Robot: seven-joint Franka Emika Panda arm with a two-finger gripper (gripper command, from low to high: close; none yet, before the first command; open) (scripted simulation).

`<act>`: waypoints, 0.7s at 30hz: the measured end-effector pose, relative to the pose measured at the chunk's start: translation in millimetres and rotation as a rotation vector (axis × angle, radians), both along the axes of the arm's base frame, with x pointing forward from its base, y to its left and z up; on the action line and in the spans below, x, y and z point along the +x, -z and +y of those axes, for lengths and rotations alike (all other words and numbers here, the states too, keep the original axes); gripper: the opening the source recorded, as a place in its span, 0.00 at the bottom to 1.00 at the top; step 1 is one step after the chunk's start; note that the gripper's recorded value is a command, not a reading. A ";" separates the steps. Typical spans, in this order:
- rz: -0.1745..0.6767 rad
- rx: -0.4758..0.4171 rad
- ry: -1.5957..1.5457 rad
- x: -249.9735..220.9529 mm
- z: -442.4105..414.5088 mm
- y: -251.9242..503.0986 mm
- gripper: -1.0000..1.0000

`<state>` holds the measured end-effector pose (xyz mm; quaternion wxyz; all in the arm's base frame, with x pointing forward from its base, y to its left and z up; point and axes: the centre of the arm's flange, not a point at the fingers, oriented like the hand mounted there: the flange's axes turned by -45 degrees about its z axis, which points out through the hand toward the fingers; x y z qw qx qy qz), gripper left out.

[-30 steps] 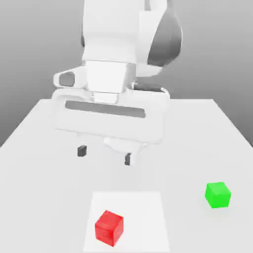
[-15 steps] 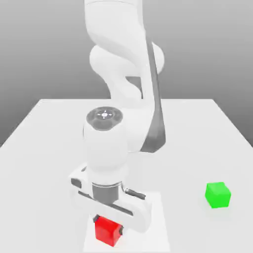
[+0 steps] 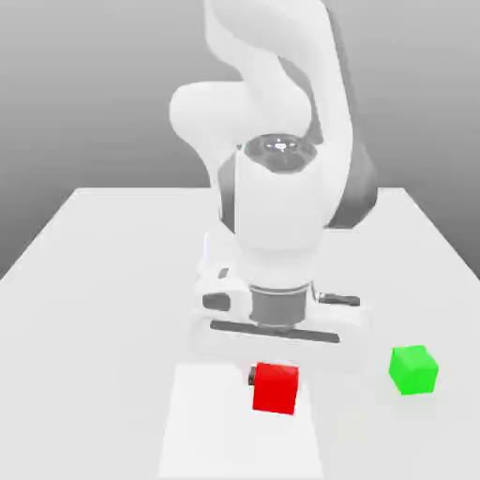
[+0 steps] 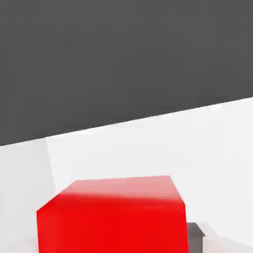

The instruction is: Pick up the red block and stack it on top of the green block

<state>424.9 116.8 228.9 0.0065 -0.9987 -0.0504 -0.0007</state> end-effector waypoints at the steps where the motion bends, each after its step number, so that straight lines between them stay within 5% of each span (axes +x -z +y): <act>1: -0.001 0.000 -0.104 -11.0 26.3 -2.8 0.00; 9: -0.005 -0.012 -0.787 -118.0 169.6 -6.3 0.00; 13: -0.006 -0.014 -0.729 -99.3 147.8 33.5 0.00; 14: -0.005 -0.014 -0.729 -99.7 147.0 42.7 1.00; 21: -0.005 -0.014 -0.728 -99.5 146.6 43.8 1.00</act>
